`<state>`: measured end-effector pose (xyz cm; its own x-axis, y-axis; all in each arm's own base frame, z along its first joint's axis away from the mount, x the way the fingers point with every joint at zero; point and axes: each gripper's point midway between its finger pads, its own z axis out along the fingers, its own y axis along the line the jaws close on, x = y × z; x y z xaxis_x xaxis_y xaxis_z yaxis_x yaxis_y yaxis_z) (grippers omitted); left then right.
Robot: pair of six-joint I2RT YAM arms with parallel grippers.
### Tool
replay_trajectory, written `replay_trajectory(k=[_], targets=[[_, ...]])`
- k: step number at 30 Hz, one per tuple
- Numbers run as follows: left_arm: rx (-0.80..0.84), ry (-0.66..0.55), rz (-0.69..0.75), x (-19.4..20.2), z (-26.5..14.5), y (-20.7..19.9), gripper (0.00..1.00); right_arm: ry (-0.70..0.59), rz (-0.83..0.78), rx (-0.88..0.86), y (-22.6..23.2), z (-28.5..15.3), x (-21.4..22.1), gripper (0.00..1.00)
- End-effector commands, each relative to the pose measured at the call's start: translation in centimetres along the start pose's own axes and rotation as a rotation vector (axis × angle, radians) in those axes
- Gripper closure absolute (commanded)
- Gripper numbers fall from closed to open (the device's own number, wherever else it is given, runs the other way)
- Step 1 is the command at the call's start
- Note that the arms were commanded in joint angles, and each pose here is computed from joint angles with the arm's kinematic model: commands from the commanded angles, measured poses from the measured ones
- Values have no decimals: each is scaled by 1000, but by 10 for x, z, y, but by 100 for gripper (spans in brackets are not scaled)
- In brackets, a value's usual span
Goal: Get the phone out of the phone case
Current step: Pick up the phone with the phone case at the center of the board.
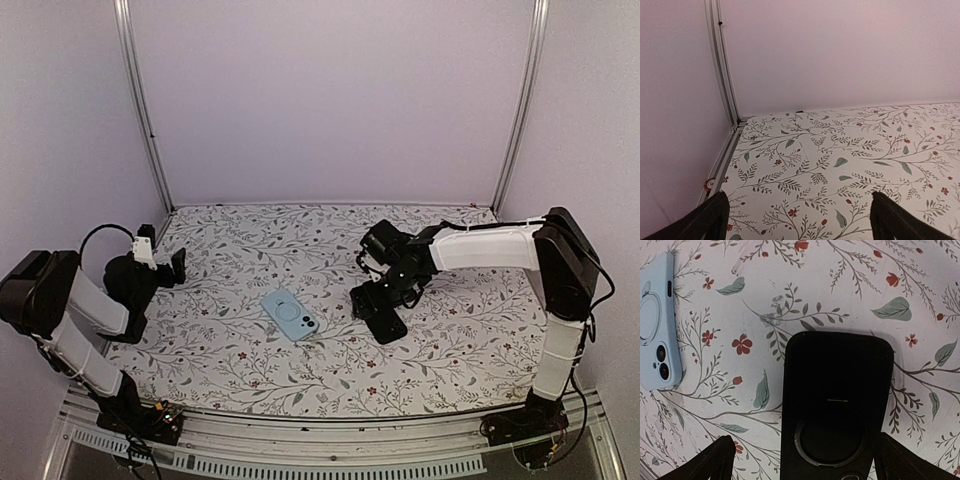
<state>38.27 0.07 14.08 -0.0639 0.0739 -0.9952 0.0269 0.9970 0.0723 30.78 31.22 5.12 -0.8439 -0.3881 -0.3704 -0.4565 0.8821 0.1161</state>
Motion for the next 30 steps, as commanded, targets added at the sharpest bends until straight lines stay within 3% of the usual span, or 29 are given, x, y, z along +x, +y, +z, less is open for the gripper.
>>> replay_trajectory(k=[1,18,26,30], targets=[[6,-34,7,-9,3,-2,1,80,31,86,-8,8,20,1],[-1,-40,8,-11,3,-1,0,176,60,130,-20,25,70,1],[-58,81,-27,-36,24,10,1,176,58,134,-17,29,82,26],[-123,93,-99,-54,20,16,1,146,55,118,-13,27,77,33]])
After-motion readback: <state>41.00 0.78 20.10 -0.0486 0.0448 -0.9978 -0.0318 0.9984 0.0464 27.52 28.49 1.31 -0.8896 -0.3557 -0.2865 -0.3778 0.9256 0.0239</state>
